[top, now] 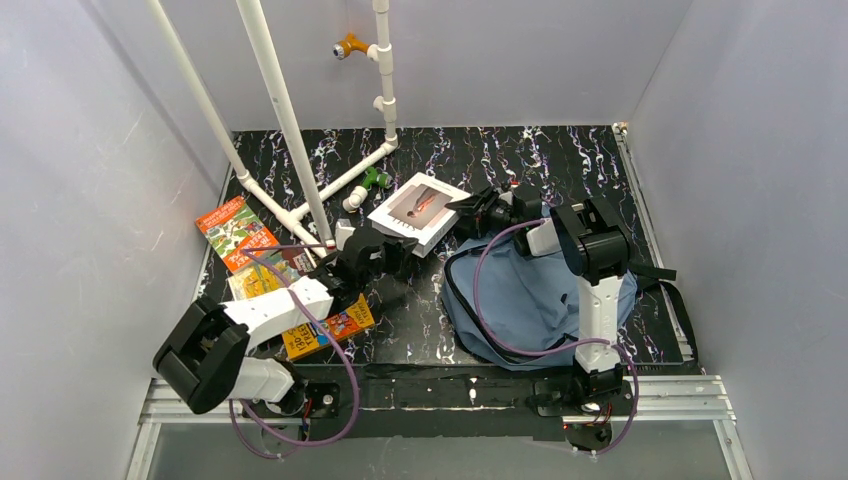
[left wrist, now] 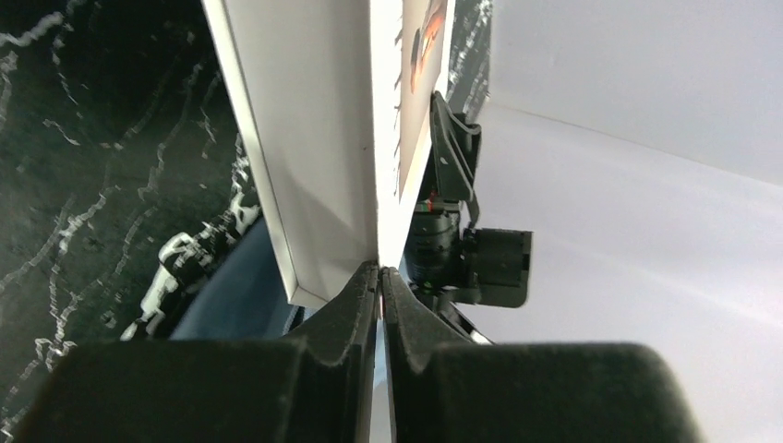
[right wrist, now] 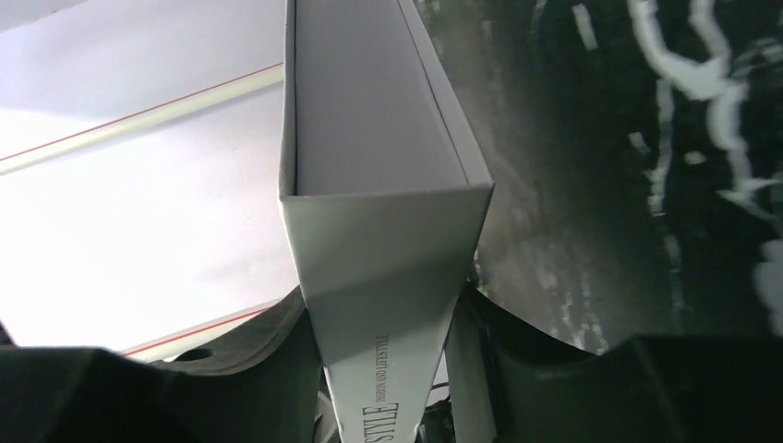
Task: Pack the student bag
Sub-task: Pick up the book from the center of the board, then place the book in the student bag.
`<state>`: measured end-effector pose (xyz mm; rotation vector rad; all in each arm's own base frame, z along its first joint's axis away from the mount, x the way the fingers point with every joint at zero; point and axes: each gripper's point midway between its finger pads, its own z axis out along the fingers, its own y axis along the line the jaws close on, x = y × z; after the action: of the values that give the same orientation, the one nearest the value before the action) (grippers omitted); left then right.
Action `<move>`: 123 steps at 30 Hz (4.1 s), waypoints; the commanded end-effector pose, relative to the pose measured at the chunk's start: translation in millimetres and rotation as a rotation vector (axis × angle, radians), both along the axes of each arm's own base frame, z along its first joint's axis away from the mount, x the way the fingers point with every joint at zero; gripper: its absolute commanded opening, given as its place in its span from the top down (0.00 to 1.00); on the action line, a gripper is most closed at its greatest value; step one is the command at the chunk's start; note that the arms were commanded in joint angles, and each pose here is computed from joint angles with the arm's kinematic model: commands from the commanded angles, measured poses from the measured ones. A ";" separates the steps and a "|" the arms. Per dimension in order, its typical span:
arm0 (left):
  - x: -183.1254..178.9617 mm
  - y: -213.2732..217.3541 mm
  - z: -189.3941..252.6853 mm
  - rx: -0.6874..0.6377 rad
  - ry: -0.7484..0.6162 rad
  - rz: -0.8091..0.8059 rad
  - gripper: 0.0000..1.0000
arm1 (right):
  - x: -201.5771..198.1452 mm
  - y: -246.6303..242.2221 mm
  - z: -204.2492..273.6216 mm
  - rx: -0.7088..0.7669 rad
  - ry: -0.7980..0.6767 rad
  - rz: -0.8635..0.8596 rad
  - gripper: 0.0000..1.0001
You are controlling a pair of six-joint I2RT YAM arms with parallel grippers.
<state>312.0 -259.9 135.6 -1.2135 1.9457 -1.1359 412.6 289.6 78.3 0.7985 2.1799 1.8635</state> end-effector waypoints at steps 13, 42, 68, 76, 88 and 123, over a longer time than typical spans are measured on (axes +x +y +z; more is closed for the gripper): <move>-62.8 29.2 68.3 -0.036 -0.150 -0.154 0.02 | -45.6 -16.2 132.5 0.096 -0.244 0.024 0.72; -71.5 54.1 161.3 -0.286 -0.612 -0.064 0.58 | -135.3 16.2 176.0 0.083 -0.148 -0.137 0.74; -120.3 143.9 162.5 0.613 -0.410 -0.201 1.00 | -229.9 -97.3 86.4 -1.109 -0.526 0.368 0.02; -149.4 133.2 168.9 0.557 -0.354 -0.348 1.00 | -229.5 -80.9 56.7 -1.590 -0.581 0.652 0.12; -156.0 108.8 148.9 0.520 -0.291 -0.483 1.00 | -224.6 -101.1 35.1 -1.851 -0.523 0.623 0.43; -112.3 -8.2 96.1 0.041 -0.258 -0.571 1.00 | -182.7 -42.8 242.0 -1.196 -0.928 -0.073 0.99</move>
<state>173.5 -254.2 202.3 -0.4396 2.3171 -1.3736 221.1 225.2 263.4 -0.3483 2.1048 0.1848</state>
